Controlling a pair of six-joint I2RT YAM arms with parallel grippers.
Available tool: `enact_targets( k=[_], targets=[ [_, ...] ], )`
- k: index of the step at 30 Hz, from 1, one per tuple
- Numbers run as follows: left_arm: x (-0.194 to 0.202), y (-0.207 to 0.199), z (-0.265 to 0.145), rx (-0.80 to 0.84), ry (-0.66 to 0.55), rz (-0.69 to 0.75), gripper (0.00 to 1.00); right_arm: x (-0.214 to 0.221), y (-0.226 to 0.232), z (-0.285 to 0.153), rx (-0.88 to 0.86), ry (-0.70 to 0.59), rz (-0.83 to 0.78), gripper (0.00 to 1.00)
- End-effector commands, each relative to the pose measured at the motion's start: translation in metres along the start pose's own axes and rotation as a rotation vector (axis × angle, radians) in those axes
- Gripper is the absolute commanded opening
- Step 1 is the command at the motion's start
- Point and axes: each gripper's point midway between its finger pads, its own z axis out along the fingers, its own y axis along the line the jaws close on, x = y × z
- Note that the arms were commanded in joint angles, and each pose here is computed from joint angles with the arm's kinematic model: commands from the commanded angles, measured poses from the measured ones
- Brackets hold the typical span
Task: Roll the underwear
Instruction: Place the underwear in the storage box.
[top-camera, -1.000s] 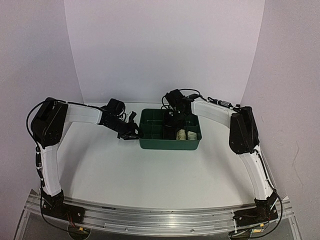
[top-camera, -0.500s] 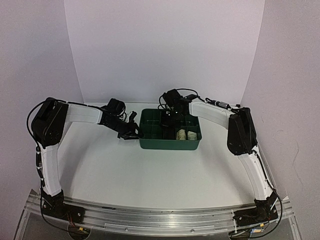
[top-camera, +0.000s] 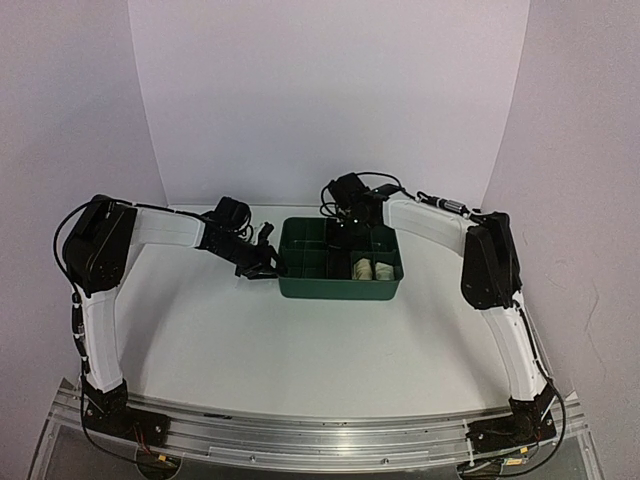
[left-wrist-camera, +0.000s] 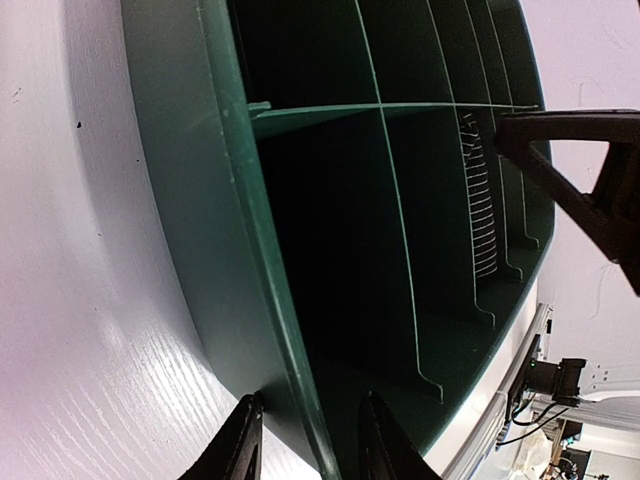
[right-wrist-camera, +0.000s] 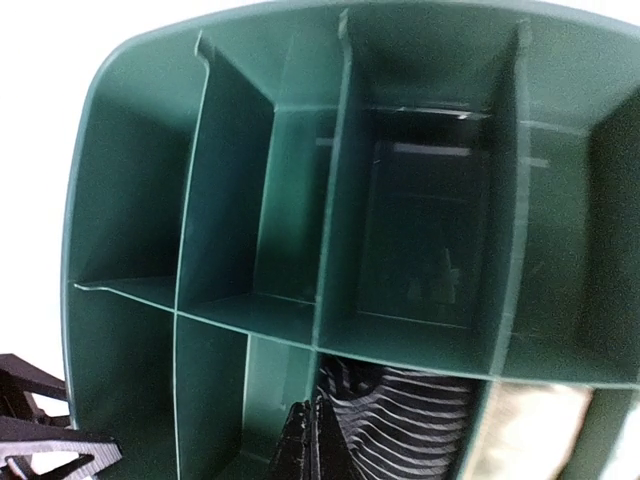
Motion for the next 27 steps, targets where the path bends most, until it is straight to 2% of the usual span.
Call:
enact_targets(
  k=[1, 9, 27],
  targets=[
    [-0.013, -0.01, -0.003, 0.014, -0.032, 0.043, 0.32, -0.018, 0.0, -0.034, 0.013, -0.067, 0.014, 0.0],
    [-0.015, -0.011, -0.003, 0.014, -0.032, 0.045, 0.32, 0.001, -0.002, 0.001, 0.005, 0.009, 0.046, 0.0],
    [-0.014, -0.008, 0.001, 0.01, -0.023, 0.046, 0.32, 0.011, -0.001, 0.034, -0.015, 0.06, 0.069, 0.0]
  ],
)
